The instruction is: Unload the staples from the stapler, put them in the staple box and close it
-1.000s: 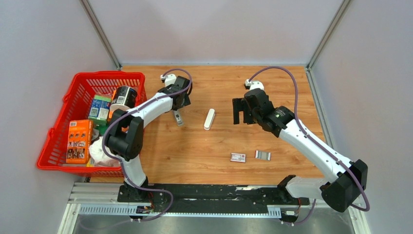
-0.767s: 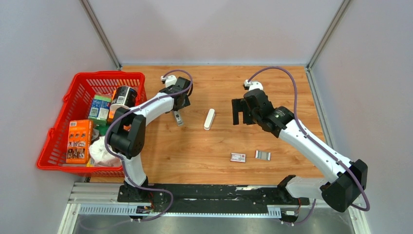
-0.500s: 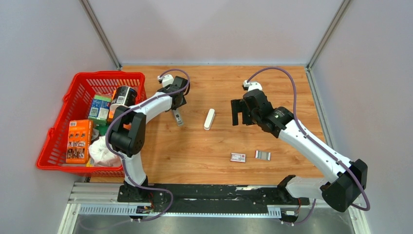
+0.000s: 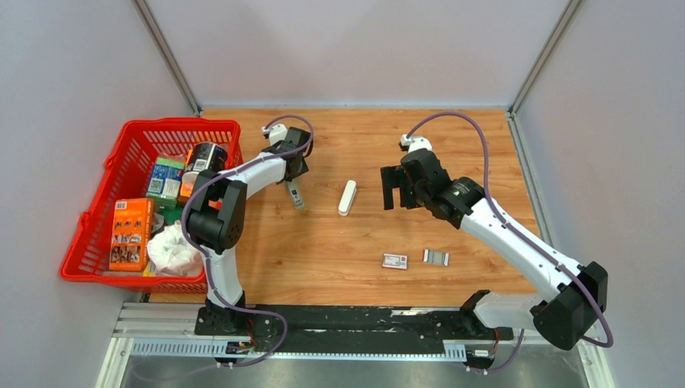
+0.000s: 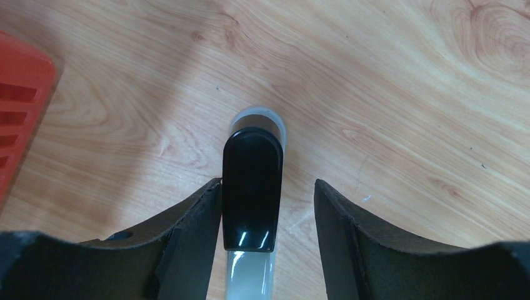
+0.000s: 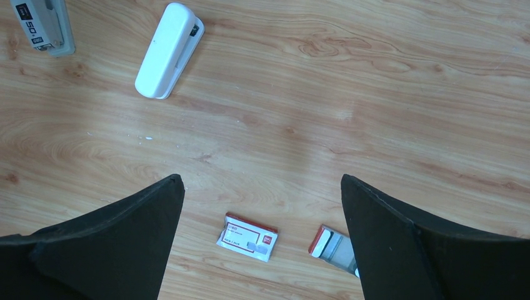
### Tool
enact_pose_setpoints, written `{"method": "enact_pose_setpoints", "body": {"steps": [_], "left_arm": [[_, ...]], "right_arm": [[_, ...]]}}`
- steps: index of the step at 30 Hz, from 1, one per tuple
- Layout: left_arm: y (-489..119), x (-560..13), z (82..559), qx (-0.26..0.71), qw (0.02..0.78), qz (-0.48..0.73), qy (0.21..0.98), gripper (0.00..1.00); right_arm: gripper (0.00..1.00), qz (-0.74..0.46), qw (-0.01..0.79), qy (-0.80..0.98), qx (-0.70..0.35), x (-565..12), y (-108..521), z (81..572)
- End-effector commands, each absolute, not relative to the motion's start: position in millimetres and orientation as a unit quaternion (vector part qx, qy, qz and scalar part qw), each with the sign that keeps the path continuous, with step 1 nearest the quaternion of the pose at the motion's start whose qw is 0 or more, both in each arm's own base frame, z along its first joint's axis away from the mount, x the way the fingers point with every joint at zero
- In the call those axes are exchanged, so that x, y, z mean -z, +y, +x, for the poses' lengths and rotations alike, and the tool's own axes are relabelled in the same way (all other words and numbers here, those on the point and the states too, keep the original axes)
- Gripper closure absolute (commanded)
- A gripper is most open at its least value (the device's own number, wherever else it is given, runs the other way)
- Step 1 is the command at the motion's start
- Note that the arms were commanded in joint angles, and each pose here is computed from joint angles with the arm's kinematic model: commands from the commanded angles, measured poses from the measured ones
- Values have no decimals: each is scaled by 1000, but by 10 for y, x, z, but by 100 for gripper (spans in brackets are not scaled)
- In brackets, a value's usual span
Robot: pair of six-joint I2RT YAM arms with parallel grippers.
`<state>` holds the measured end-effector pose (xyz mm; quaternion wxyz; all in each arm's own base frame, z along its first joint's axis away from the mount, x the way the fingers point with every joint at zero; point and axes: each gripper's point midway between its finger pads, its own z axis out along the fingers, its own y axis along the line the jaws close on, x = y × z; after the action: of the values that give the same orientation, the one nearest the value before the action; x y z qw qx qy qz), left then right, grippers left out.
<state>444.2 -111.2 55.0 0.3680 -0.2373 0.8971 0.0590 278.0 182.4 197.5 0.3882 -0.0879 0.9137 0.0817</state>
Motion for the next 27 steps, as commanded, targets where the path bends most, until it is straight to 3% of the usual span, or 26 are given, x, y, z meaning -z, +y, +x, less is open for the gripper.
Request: {"method": "enact_pose_setpoints", "body": {"steps": [1, 7, 10, 15, 27], "left_arm": [[-1067, -555, 4531, -53, 376, -238, 894, 37], [-1033, -568, 4540, -55, 377, -235, 894, 45], [-1044, -577, 4539, -51, 376, -229, 896, 57], [-1072, -608, 4518, -42, 376, -216, 900, 100], [-1432, -931, 4347, 64, 367, -121, 920, 100]], "right_arm": [[0, -96, 397, 909, -86, -1987, 1886, 2826], [0, -97, 394, 910, -83, -1964, 1895, 2833], [0, -98, 393, 910, -83, -1962, 1895, 2829], [0, -98, 395, 909, -84, -1989, 1896, 2826], [0, -96, 408, 904, -87, -2154, 1867, 2737]]}}
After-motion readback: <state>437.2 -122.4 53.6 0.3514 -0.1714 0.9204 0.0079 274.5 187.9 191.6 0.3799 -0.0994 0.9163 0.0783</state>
